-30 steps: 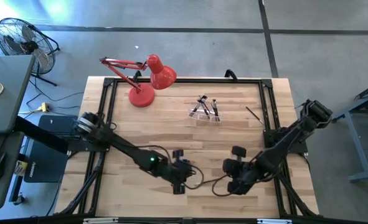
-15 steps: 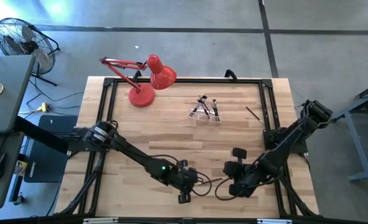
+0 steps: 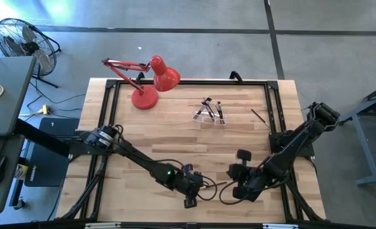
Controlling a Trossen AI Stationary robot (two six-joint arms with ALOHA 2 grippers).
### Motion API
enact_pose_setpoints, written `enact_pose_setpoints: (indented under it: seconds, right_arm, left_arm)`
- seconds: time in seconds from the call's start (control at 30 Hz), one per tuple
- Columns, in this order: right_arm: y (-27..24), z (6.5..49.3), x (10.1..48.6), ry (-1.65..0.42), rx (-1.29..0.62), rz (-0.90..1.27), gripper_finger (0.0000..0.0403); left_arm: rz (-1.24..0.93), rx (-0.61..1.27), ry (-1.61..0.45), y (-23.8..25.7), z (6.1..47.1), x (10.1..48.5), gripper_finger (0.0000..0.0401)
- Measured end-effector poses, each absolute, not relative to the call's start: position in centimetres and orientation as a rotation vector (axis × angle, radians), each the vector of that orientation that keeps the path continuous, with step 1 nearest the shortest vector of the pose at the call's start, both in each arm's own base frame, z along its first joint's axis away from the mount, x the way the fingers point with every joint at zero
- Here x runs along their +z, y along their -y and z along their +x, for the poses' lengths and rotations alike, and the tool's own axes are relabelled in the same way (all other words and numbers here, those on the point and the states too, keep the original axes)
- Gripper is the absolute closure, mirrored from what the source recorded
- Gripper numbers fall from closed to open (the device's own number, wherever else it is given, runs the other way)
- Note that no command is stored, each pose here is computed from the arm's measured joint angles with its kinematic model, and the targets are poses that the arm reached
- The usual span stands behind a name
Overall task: Put items in baskets/containers
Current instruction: Put the eyeshadow brush into the transparent organizer
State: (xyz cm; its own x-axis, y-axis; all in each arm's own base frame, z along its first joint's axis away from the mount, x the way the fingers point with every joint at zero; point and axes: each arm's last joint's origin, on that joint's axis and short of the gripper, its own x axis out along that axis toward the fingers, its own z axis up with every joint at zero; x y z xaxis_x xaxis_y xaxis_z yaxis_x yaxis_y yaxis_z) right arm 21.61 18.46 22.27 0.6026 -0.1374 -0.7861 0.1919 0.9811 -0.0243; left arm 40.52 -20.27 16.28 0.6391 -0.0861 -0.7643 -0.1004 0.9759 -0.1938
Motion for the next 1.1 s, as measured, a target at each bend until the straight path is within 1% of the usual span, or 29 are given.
enact_pose_setpoints:
  seconds: [0.1, 0.23, 0.37, 0.57, 0.77, 0.93, 1.1]
  right_arm:
    - [-18.4, 21.6, 22.3, -0.897, -0.197, 0.061, 0.0400]
    - [-18.4, 21.6, 22.3, -0.898, -0.187, 0.040, 0.0397]
    - [-18.4, 21.7, 22.3, -0.893, -0.187, 0.036, 0.0397]
    - [-18.5, 21.7, 22.3, -0.891, -0.183, 0.043, 0.0401]
    - [-18.6, 21.8, 22.4, -0.886, -0.172, 0.059, 0.0393]
    - [-18.6, 21.8, 22.4, -0.880, -0.175, 0.059, 0.0397]
    - [-18.6, 21.8, 22.4, -0.880, -0.176, 0.058, 0.0397]
  left_arm:
    - [-0.226, 0.011, -0.876, 20.3, 40.5, 16.3, 0.0400]
    - [-0.228, 0.014, -0.892, 20.2, 41.0, 14.7, 0.0401]
    - [-0.281, -0.040, -0.872, 20.7, 41.6, 13.8, 0.0401]
    - [-0.322, 0.013, -0.882, 20.7, 41.7, 12.8, 0.0401]
    - [-0.333, 0.026, -0.877, 20.7, 41.7, 12.8, 0.0401]
    - [-0.289, 0.120, -0.836, 20.2, 41.4, 13.9, 0.0401]
    - [-0.319, 0.079, -0.798, 20.3, 41.6, 15.2, 0.0401]
